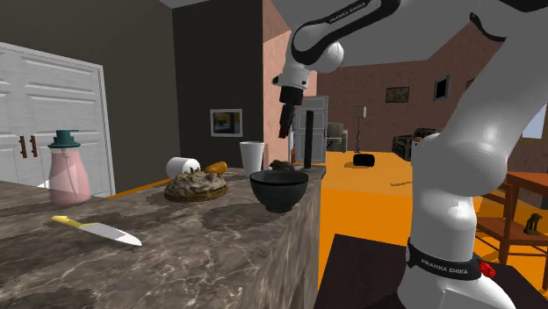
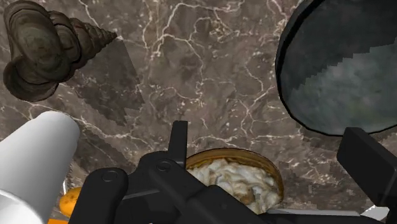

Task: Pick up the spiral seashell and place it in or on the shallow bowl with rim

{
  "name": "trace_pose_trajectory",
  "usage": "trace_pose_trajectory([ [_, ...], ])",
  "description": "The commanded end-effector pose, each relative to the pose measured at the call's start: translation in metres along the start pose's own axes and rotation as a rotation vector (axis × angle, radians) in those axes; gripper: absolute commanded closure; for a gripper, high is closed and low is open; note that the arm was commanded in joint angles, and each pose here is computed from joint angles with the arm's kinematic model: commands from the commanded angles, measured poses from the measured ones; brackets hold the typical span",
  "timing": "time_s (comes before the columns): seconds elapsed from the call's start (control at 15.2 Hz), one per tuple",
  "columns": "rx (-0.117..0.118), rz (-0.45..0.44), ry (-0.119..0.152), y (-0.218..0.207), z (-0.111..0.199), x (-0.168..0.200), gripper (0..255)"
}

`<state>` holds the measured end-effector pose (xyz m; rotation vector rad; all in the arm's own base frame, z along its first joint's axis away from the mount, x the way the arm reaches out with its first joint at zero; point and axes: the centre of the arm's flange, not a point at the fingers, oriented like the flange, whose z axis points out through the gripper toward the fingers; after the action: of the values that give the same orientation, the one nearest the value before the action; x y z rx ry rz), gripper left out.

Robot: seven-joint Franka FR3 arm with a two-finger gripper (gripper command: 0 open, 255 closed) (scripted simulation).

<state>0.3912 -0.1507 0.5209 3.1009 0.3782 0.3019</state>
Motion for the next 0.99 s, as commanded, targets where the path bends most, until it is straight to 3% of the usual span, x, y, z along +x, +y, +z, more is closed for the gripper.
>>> trace_pose_trajectory([
  [0.0, 0.008, -0.013, 0.009, 0.016, 0.019, 0.005, 0],
  [0.79, 0.066, -0.08, 0.053, 0.127, 0.134, 0.039, 0],
  [0.92, 0.066, -0.08, 0.053, 0.126, 0.144, 0.039, 0],
])
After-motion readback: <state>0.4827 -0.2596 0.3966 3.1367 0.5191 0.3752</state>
